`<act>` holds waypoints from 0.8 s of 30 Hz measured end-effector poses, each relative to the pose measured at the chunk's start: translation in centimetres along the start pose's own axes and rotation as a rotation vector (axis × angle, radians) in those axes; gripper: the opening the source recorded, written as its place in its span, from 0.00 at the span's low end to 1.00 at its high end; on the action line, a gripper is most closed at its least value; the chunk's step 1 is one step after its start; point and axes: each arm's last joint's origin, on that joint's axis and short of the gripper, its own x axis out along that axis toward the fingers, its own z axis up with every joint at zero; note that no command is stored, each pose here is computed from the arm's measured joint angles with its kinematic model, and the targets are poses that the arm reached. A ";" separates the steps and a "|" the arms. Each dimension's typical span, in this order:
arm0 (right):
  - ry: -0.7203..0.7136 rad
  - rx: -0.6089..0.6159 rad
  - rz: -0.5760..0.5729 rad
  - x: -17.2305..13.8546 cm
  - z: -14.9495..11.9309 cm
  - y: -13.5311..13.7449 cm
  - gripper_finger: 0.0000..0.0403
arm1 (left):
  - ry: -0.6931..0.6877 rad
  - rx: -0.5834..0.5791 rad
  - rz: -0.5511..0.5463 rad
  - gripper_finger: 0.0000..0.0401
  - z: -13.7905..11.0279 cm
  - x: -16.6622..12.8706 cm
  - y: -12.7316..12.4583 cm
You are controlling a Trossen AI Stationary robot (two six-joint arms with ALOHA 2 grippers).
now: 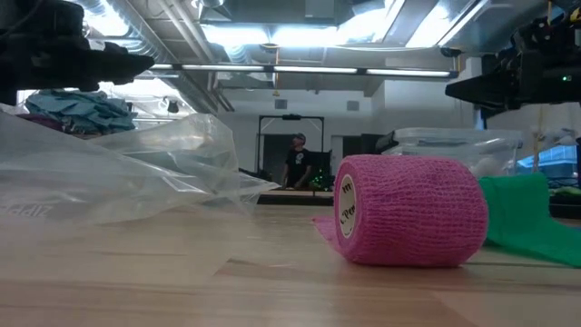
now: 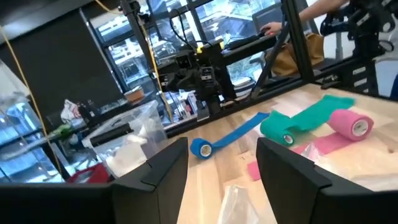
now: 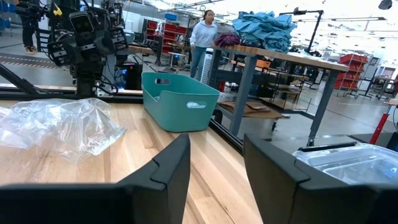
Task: Roll bandage
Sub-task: Return to Home Position
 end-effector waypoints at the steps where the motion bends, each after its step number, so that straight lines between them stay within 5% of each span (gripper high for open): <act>1: 0.000 0.000 0.000 0.0 0.0 0.0 0.38 | 0.000 -0.023 0.000 0.45 0.0 0.0 0.0; 15: 0.000 0.000 0.000 0.0 0.0 0.0 0.38 | -0.011 -0.443 0.001 0.45 0.1 0.0 0.0; 24: 0.000 0.000 0.000 0.0 0.0 0.0 0.38 | -0.014 -0.418 0.002 0.45 0.1 0.0 0.0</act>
